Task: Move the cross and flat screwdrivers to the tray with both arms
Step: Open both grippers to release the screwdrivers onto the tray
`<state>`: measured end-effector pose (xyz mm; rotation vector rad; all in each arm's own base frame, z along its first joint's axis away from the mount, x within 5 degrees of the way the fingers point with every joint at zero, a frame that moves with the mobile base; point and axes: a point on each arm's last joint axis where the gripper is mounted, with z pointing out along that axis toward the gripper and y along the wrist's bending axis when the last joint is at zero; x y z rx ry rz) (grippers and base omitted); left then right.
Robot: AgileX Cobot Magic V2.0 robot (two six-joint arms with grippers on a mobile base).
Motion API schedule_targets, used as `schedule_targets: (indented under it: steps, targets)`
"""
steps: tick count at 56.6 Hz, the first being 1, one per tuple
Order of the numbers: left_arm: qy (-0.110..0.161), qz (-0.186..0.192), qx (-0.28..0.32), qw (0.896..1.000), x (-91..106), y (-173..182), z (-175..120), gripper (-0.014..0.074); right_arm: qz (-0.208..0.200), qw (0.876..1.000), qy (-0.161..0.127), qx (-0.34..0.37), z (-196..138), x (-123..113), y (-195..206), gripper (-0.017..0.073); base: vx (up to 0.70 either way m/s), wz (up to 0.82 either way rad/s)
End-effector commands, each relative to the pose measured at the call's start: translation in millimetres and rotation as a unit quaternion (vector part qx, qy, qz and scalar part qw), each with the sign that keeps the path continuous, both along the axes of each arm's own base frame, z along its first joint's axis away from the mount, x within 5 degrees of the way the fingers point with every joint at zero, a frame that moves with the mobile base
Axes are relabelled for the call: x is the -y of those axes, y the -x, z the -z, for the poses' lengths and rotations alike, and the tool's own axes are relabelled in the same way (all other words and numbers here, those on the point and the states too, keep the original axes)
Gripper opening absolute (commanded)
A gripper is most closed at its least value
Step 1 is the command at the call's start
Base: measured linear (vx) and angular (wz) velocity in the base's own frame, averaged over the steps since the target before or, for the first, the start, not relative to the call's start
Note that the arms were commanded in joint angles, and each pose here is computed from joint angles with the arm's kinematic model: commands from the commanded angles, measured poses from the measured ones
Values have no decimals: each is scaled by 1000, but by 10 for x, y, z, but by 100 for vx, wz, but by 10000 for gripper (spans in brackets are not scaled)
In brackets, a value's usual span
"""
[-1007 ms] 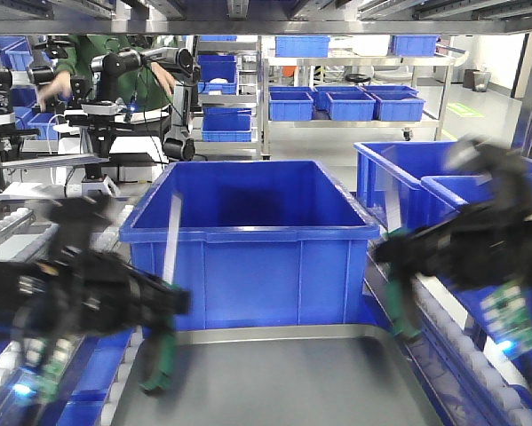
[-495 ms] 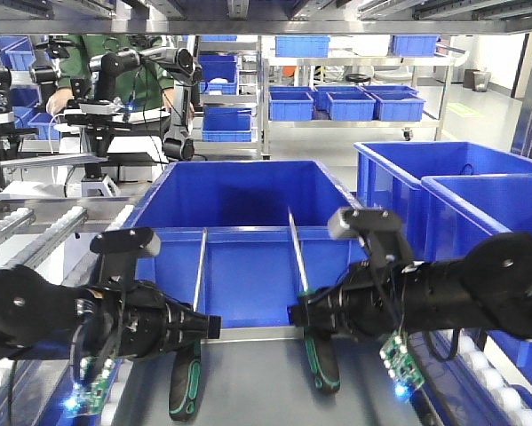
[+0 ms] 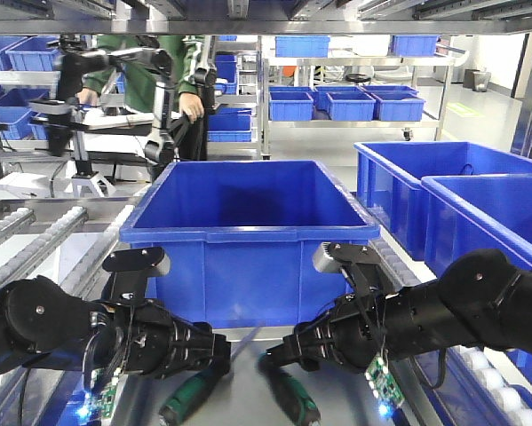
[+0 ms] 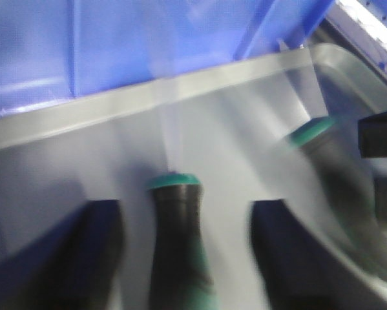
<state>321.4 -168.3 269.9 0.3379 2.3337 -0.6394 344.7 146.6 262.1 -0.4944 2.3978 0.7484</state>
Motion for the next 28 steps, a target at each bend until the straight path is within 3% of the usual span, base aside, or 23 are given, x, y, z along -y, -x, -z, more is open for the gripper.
schedule_targets:
  steps: [1, 12, 21, 28]
  targets:
    - [27, -1, 26, 999, 11, 54, -256, 607, 17, 999, -34, 37, -326, 11, 41, 613, 0, 0]
    - [30, 10, 26, 999, -14, 132, -354, 601, 22, 997, -41, 61, -554, 53, 156, 616, 0, 0]
    - [38, -2, 102, 994, -120, 264, -710, 591, 35, 991, -32, 123, -882, 154, 322, 611, 0, 0]
    - [13, 5, 180, 983, -265, 488, -1059, 591, 71, 982, -18, 175, -1145, 277, 464, 607, 0, 0]
